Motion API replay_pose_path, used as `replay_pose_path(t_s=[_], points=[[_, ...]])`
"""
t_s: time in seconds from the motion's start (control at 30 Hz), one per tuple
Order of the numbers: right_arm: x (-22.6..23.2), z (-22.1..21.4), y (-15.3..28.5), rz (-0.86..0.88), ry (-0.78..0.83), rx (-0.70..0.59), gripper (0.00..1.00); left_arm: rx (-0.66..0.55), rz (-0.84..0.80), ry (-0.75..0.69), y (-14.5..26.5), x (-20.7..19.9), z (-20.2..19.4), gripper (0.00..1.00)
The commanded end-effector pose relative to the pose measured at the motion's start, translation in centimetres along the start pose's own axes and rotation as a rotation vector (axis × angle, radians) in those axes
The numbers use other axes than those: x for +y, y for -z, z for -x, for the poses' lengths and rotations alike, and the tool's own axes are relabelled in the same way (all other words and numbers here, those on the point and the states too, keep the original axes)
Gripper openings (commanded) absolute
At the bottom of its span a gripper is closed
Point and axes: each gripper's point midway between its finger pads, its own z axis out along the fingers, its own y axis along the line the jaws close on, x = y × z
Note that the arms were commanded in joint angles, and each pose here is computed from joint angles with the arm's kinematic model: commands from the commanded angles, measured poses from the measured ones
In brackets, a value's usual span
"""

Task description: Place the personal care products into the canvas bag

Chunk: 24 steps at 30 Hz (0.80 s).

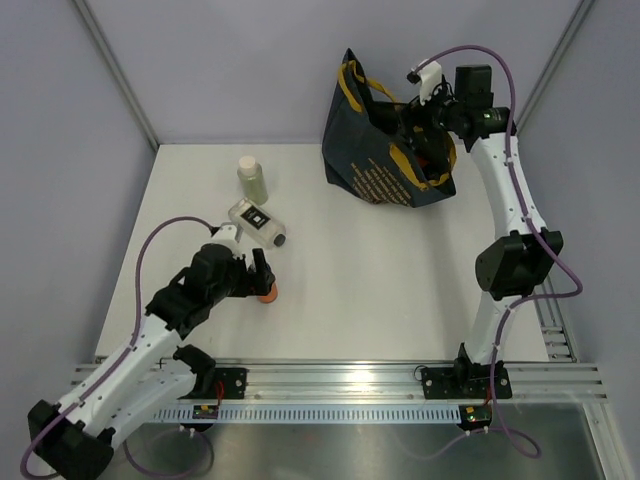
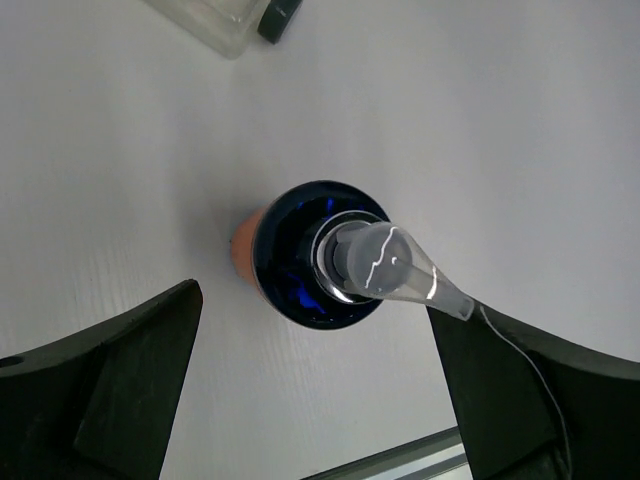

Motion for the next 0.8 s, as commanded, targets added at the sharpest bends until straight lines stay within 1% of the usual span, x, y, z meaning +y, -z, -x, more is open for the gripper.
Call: replay_pose_path(t_s=[0.0,0.03,0.07,0.1,0.17,0.2,0.27,0.3,0.37,0.4,0.43,0.5,0.53,0.57,0.6,0.67,0.7,0.73,0.77], points=[[4.0,4.1,4.8,0.134,-0.041,-0.133,0.99,-0.071,0.093,-0.025,-0.4,0.4,2.2,0.99],[4.6,3.7,4.9,0.163,-0.061,-0.133,1.00,-0.057,0.099,-0.039,-1.0,0.0,1.9,0.99],[4.9,3.7,5.3,0.172,-0.073,-0.138,1.00,-0.062,0.111,-0.043,-1.4,-0.1,1.8,0.99],[5.0,4.1,6.1,0.173,-0.080,-0.155,1.00,-0.092,0.127,-0.045,-1.9,-0.2,2.4,0.99],[6.1,3.8,6.7,0.222,-0.121,-0.159,1.00,-0.082,0.157,-0.061,-3.2,-0.3,1.9,0.97],[6.4,4.1,7.5,0.230,-0.133,-0.171,0.99,-0.115,0.189,-0.062,-3.7,-0.1,2.5,0.93],[7.3,3.6,8.0,0.265,-0.158,-0.170,1.00,-0.110,0.243,-0.068,-4.9,0.6,2.1,0.85],[7.7,3.9,8.9,0.271,-0.158,-0.180,0.99,-0.135,0.257,-0.065,-5.3,0.7,2.5,0.79],[8.5,3.1,9.2,0.292,-0.172,-0.172,0.99,-0.143,0.262,-0.072,-6.1,0.6,2.4,0.68],[8.8,3.3,9.9,0.291,-0.168,-0.179,1.00,-0.165,0.246,-0.066,-6.5,0.4,2.7,0.50],[9.2,2.4,9.9,0.296,-0.181,-0.163,1.00,-0.170,0.238,-0.066,-6.7,0.2,2.8,0.40],[9.6,2.2,10.7,0.294,-0.188,-0.166,0.99,-0.179,0.190,-0.062,-7.1,-0.8,3.1,0.22],[10.1,1.4,10.7,0.310,-0.206,-0.153,1.00,-0.181,0.167,-0.058,-7.1,-1.3,3.3,0.09],[10.1,1.2,10.9,0.311,-0.216,-0.154,0.99,-0.184,0.136,-0.052,-7.2,-1.9,3.5,0.03],[10.5,1.2,11.5,0.320,-0.233,-0.160,0.99,-0.179,0.060,-0.036,-7.2,-3.4,3.8,0.00],[11.2,0.4,11.4,0.356,-0.275,-0.160,0.99,-0.169,-0.033,0.087,-7.6,-4.1,4.5,0.00],[11.6,0.3,11.9,0.373,-0.311,-0.165,0.99,-0.161,-0.193,0.140,-7.4,-6.6,5.2,0.00],[12.6,-0.9,11.5,0.417,-0.348,-0.148,0.99,-0.156,-0.217,0.244,-7.9,-6.2,5.8,0.00],[12.9,-1.2,11.4,0.428,-0.356,-0.153,1.00,-0.142,-0.274,0.277,-8.0,-6.8,5.7,0.00]])
